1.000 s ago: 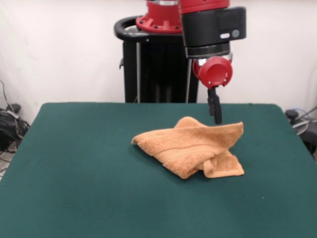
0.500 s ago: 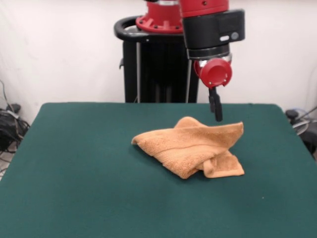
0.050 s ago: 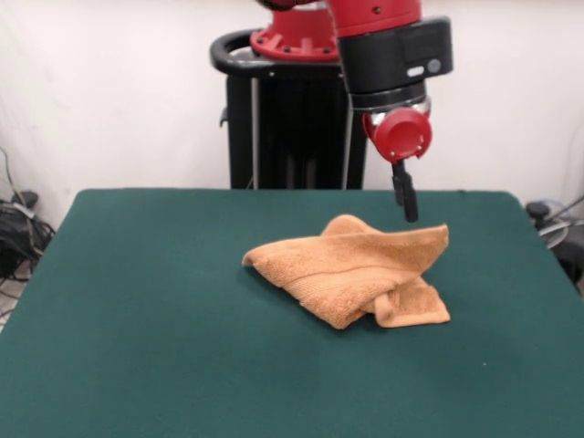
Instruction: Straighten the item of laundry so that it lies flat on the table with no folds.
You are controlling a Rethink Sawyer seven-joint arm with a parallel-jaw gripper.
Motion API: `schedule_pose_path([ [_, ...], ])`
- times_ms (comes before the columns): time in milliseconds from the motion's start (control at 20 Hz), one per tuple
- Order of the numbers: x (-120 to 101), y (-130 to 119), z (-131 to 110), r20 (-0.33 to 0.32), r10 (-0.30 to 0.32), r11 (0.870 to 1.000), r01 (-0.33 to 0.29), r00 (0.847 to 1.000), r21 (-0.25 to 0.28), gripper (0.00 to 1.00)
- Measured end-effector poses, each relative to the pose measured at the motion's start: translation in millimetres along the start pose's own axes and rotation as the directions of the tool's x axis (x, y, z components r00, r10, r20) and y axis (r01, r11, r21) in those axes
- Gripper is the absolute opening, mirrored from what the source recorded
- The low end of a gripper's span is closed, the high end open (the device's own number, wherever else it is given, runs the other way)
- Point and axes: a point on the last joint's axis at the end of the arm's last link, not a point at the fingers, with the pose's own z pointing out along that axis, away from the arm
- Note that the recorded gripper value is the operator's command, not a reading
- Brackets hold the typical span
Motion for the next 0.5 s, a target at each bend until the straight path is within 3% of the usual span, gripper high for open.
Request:
schedule_pose_path([
  [250, 1.1, 7.5, 1.4, -0.001, 0.028, 0.998, -0.028, 1.0, -0.053, 1.0],
  [500, 16.5, 10.3, 5.2, -0.024, 0.061, 0.993, -0.063, 0.998, -0.098, 1.0],
])
